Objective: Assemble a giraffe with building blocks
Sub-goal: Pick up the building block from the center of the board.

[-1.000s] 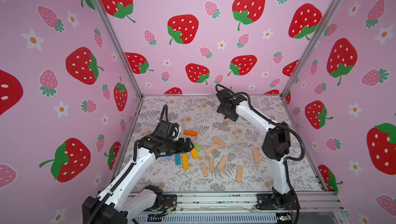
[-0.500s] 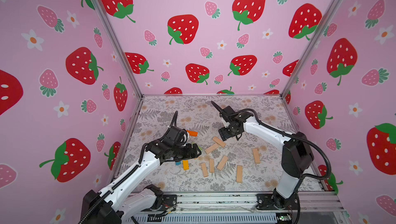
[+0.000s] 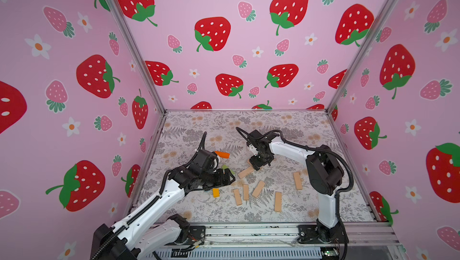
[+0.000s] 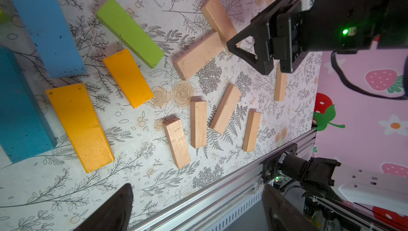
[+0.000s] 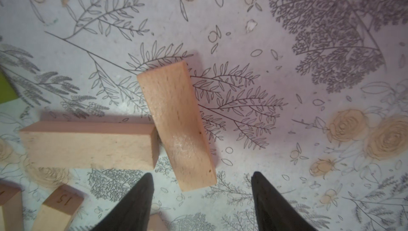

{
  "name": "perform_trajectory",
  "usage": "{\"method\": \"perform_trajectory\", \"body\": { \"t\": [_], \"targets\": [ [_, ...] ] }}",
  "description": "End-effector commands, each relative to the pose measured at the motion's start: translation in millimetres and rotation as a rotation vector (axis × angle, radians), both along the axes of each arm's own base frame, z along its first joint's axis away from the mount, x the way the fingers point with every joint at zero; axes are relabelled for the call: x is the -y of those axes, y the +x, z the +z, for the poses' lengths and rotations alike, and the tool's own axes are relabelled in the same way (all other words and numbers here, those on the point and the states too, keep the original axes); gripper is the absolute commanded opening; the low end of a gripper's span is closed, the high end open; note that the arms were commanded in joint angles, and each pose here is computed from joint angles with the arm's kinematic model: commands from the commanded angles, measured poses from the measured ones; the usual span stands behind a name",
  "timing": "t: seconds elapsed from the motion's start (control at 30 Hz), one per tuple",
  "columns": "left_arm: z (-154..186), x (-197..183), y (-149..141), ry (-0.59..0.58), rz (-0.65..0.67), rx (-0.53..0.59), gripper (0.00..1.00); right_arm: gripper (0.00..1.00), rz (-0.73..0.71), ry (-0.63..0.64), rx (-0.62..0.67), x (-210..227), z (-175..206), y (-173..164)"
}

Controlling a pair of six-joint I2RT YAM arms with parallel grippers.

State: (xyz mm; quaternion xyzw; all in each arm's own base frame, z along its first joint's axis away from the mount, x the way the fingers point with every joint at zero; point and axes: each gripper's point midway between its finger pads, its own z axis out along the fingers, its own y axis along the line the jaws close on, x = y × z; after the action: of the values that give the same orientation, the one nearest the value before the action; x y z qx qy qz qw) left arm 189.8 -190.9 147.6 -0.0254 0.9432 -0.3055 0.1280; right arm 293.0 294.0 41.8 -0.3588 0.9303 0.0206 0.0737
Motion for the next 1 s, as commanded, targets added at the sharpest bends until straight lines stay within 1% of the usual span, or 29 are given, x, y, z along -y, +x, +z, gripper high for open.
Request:
{"method": "perform_trajectory", "body": {
  "t": [0.0, 0.17, 0.5, 0.53, 0.63, 0.7, 0.83, 0.97],
  "targets": [
    [-1, 0, -1, 0.004, 0.008, -0.001, 0.93, 0.68, 0.020, -0.006, -0.014, -1, 0, 4],
    [0, -1, 0, 0.010, 0.007, 0.004, 0.93, 0.62, 0.013, -0.012, -0.035, -1, -9, 7],
    [1, -1, 2, 0.014, 0.002, 0.009, 0.93, 0.52, -0.006, -0.023, -0.092, 0, -25, -1],
    [1, 0, 2, 0.013, 0.000, 0.009, 0.93, 0.46, -0.012, -0.027, -0.100, 1, -26, -3],
    [3, 1, 3, 0.010, -0.005, 0.010, 0.93, 0.33, -0.031, -0.025, -0.099, 5, -23, -5],
    [4, 3, 4, 0.006, -0.010, 0.012, 0.93, 0.26, -0.074, -0.005, -0.093, 12, -16, -3],
    [10, 14, 7, -0.020, -0.052, 0.032, 0.94, 0.24, -0.218, 0.092, -0.082, 36, 7, 2],
    [14, 33, 16, -0.043, -0.098, 0.061, 0.94, 0.23, -0.364, 0.132, -0.067, 74, 26, 4]
  ]
}}
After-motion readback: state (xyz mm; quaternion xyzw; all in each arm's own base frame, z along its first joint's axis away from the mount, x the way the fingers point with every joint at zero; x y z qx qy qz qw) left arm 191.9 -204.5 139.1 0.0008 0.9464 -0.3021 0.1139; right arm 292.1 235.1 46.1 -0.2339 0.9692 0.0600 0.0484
